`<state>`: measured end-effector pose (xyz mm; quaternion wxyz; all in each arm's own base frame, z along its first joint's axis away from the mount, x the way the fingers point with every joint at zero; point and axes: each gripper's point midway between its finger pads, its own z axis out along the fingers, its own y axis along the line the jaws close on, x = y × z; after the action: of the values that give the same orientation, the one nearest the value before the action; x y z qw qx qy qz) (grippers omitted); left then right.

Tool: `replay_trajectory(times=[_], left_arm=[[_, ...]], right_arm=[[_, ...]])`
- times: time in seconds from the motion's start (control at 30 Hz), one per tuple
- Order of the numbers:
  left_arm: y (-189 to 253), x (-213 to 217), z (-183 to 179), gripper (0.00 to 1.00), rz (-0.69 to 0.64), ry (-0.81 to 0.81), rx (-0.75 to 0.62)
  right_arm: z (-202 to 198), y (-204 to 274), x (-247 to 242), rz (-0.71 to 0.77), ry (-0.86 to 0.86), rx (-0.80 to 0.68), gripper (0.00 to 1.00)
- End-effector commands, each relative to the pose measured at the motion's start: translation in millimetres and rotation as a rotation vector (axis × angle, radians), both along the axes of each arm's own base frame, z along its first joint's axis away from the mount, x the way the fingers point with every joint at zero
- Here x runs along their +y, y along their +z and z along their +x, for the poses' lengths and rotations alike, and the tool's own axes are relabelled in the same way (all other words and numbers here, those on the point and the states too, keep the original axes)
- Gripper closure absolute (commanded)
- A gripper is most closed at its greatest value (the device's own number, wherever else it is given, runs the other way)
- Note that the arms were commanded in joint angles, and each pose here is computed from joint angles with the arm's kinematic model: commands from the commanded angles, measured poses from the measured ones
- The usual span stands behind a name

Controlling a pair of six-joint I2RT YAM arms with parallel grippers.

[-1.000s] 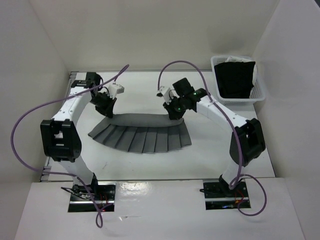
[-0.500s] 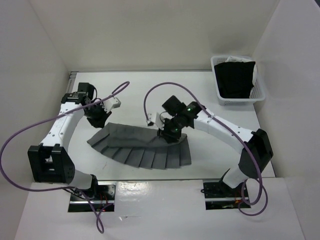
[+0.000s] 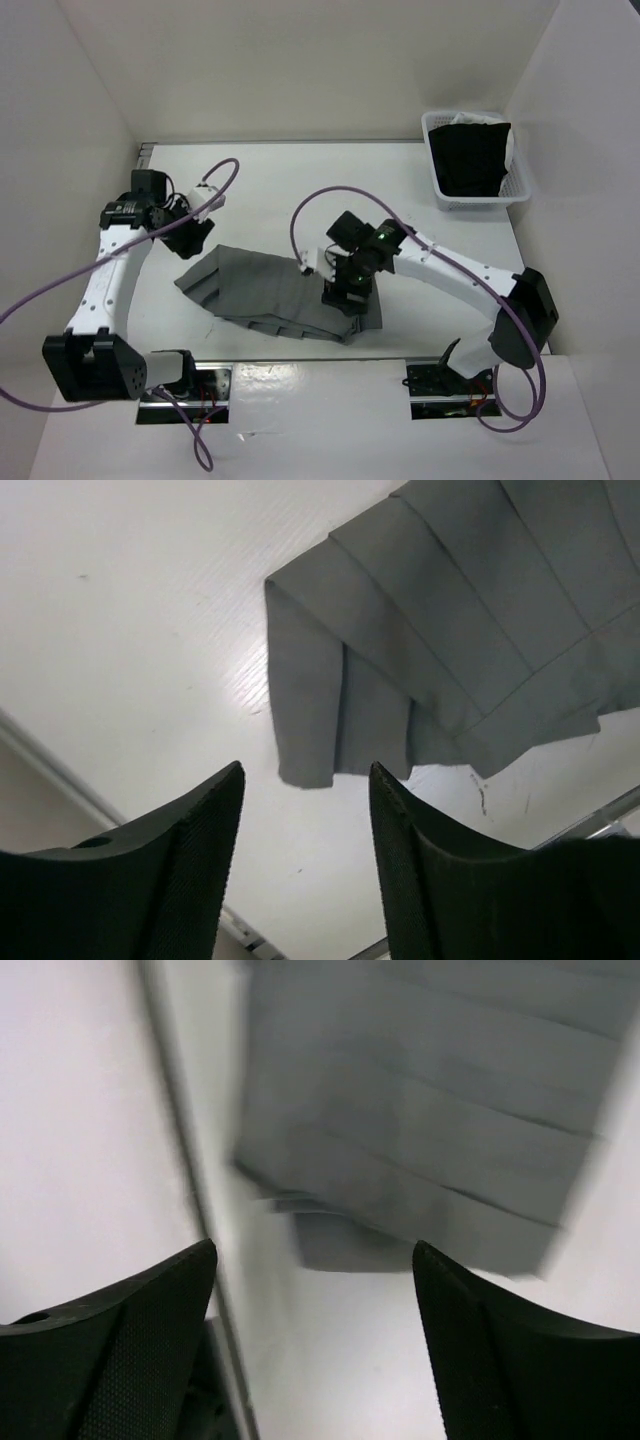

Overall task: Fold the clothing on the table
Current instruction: Fold the skirt

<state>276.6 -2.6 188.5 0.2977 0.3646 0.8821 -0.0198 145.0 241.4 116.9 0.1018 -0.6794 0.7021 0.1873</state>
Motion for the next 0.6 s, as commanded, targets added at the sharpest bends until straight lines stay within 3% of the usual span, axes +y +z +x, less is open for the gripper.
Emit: replay_trajectory(times=[0.0, 0.1, 0.17, 0.33, 0.57], left_arm=[[-33.1, -18.8, 14.3, 0.40, -0.105, 0.074, 0.120], [-54.3, -32.3, 22.1, 0.24, -0.141, 0.112, 0.190], [-69.2, -38.7, 26.4, 0.19, -0.112, 0.111, 0.203], [-90.1, -56.0, 29.9, 0.17, -0.041, 0.085, 0.202], [-98.3, -71.5, 25.4, 0.17, 0.005, 0.083, 0.217]], right_arm=[[70.3, 24.5, 5.5, 0.124, -0.284, -0.215, 0.16], [104.9, 21.1, -3.4, 0.120, -0.492, -0.253, 0.11], [125.8, 14.9, -17.4, 0.088, -0.608, -0.242, 0.10], [151.6, -18.2, -43.1, 0.028, -0.770, -0.157, 0.08], [152.0, -25.6, -51.7, 0.024, -0.781, -0.161, 0.04]])
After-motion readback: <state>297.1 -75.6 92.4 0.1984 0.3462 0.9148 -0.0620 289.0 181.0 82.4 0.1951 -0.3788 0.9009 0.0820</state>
